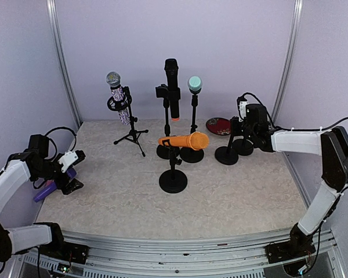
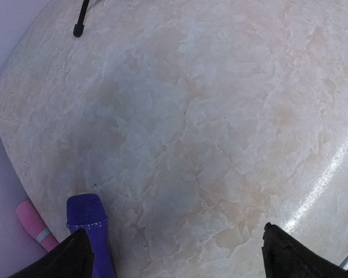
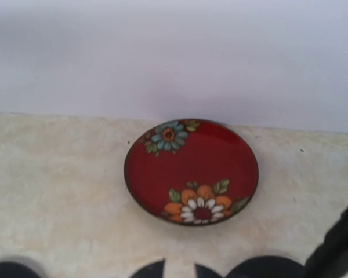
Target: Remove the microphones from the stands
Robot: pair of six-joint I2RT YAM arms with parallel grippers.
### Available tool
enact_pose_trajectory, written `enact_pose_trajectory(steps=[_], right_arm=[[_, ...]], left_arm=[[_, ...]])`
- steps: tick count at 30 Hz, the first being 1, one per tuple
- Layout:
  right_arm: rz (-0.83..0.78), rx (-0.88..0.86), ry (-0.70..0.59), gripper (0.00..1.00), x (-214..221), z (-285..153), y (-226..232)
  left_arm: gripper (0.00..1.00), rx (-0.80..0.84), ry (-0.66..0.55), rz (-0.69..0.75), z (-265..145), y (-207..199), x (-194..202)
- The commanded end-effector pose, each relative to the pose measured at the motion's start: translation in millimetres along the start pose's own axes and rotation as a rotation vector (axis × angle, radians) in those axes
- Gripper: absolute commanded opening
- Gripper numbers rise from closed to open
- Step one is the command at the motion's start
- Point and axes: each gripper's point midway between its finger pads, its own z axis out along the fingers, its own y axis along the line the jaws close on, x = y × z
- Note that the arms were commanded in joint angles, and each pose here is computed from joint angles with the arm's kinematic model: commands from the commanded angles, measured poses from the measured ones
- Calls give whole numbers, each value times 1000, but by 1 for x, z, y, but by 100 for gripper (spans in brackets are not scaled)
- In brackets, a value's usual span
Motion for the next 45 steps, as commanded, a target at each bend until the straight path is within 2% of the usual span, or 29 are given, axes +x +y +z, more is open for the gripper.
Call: enact_pose_trajectory(steps=[1, 10, 17, 22, 23, 26, 27, 28, 31, 38, 42, 45], right_arm=[[44, 10, -29, 0, -15, 15, -21], [-3, 98, 8, 0, -7, 26, -61], [-82, 136, -8, 0, -19, 25, -68], [-71, 101, -8, 0, -21, 24, -61], [-61, 86, -5, 8, -19, 23, -58], [-41, 52, -11, 56, -21, 18, -49], [-37, 46, -23, 69, -26, 14, -46], [-34, 38, -38, 78, -33, 9, -43], [-24, 16, -115, 98, -65, -16, -31], [-24, -90, -259, 100, -119, -101, 6], [-38, -247, -333, 100, -128, -172, 39], [-85, -389, -369, 100, -108, -226, 75]], left_arm=[[99, -20, -17, 13, -7, 3, -7], [99, -24, -14, 24, -6, 4, -6], [99, -17, -23, 21, -6, 3, -9], [98, -14, -31, 16, -7, 3, -12], [98, -14, -34, 17, -8, 3, -14], [99, -16, -38, 14, -9, 3, -16], [99, -18, -40, 9, -9, 4, -16], [99, -16, -43, 5, -10, 3, -17], [99, -6, -58, -6, -11, 2, -21], [99, 34, -93, -34, -13, -4, -29], [99, 42, -110, -47, -15, -2, -35], [99, 41, -126, -55, -18, 0, -40]])
